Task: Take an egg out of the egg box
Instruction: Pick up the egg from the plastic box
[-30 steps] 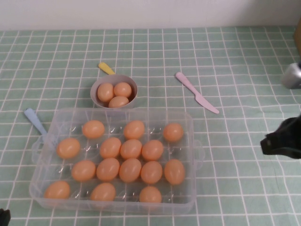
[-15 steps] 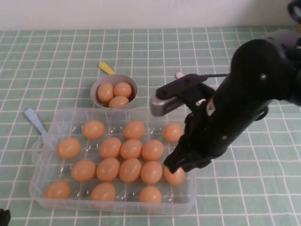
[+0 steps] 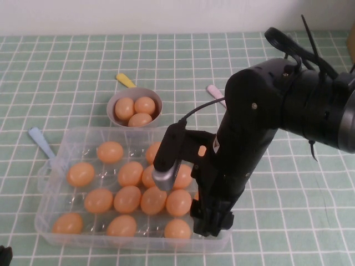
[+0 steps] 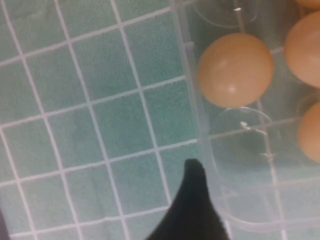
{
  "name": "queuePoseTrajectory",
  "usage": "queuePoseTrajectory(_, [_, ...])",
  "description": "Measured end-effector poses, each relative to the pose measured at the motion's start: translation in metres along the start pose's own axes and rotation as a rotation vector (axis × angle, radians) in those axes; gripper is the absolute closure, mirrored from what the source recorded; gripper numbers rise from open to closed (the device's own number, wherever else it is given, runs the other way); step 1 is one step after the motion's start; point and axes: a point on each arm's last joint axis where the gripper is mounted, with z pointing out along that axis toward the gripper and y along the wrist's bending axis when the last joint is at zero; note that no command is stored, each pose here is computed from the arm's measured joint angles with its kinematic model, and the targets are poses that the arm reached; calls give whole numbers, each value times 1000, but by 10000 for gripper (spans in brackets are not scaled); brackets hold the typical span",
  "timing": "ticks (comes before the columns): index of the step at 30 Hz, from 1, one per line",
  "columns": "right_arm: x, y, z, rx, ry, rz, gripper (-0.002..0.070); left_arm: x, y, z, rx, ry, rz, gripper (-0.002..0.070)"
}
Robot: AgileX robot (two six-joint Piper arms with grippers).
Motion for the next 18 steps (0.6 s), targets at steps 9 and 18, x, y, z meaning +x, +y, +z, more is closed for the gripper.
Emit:
queuePoseTrajectory(9, [-2, -16, 5, 72, -31, -176, 143, 0, 0, 0, 0, 0, 0, 680])
queuePoseTrajectory(18, [-5, -28, 30, 70, -8, -202, 141, 0, 0, 0, 0, 0, 0, 680])
